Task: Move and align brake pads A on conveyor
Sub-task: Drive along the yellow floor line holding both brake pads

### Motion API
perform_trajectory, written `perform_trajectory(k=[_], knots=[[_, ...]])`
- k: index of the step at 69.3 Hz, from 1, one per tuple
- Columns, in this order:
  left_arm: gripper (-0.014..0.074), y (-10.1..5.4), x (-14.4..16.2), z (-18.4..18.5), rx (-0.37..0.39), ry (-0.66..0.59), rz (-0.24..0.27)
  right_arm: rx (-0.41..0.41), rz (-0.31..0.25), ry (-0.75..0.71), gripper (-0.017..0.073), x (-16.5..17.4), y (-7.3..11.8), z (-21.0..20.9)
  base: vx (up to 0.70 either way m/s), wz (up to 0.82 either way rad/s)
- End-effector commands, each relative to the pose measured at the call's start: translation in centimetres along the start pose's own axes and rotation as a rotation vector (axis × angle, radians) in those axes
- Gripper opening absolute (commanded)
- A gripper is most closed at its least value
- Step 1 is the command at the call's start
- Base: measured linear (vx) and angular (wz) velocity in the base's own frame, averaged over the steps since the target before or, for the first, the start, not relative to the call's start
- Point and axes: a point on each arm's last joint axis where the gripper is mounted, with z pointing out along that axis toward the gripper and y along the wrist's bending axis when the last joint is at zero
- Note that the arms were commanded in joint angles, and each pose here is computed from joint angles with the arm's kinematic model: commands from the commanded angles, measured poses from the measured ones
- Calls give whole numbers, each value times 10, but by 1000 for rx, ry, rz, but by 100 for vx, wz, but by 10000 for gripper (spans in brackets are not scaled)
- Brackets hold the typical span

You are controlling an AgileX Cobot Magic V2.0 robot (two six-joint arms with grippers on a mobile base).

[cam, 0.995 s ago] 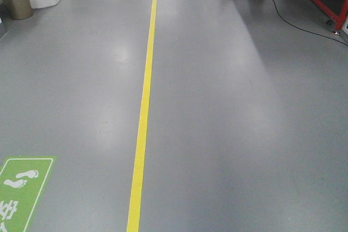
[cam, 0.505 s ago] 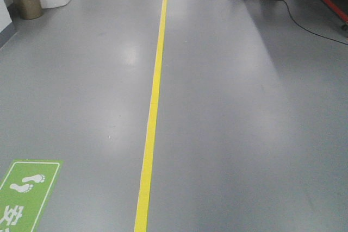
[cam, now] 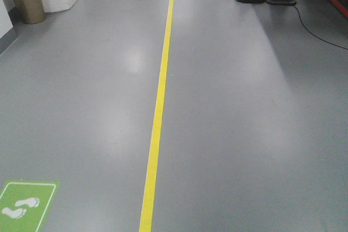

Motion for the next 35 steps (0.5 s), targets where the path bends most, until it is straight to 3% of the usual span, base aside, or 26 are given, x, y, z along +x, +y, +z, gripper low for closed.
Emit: perform_trajectory(k=[1, 35], knots=[[-6, 1, -8, -5, -3, -48, 0, -8, -7, -106, -3, -14, 1, -6, 38, -8], [-6, 1, -8, -5, -3, -48, 0, -8, -7, -106, -3, -14, 1, -6, 41, -10]])
